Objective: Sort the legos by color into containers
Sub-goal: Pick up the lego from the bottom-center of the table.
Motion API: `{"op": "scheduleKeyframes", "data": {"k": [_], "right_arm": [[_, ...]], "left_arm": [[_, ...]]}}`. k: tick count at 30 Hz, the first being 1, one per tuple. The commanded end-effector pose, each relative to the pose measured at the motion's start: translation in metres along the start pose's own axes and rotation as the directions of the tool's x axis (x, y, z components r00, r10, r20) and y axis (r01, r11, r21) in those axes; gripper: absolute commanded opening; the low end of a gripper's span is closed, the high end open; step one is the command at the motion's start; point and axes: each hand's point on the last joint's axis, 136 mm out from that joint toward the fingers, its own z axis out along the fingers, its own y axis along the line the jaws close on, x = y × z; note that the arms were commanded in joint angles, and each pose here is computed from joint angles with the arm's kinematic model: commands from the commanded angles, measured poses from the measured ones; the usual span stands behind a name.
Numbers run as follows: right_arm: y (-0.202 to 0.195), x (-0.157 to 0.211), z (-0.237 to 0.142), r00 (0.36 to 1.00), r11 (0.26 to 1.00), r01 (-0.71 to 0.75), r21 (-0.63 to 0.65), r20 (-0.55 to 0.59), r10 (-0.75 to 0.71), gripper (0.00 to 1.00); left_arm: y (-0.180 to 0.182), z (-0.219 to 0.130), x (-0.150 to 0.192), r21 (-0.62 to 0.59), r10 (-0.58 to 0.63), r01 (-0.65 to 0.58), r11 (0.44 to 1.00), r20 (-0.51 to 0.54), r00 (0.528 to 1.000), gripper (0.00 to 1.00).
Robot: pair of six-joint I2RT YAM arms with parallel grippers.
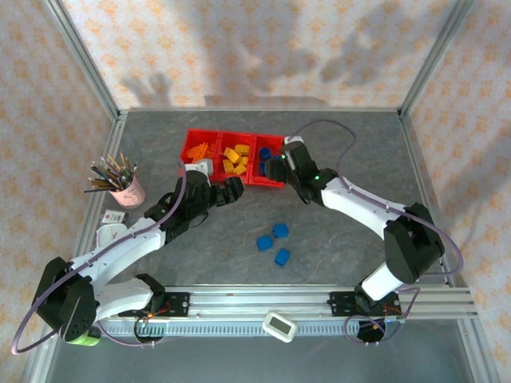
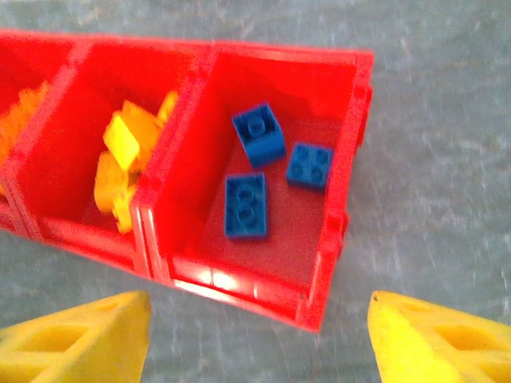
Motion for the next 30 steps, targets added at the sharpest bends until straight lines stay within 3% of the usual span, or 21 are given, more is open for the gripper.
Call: {"op": "scheduleKeyframes", "data": {"k": [1,16,30], "right_arm": [[-0.013,0.034,-0.009,0.998,0.998,-0.031,0.055,-0.055,0.034,0.73],[-0.019,0.139,-0.032,0.971,0.986,-0.152,0.074,-0.173,0.162,0.83],[0.002,0.174,-0.017,0.964,0.992,-0.104,0.07,-0.237,0.118,0.83]], "left_arm": [[-0.006,-0.003,0.009,0.017,-0.007,0.007,1.0,0.015,1.0,0.99],[0.003,-0.005,0.048,-0.001,-0.058,0.058,0.998,-0.001,0.998,0.99],[0.01,-0.004,0.054,-0.015,-0.085,0.085,0.996,-0.003,0.996,0.99]]}}
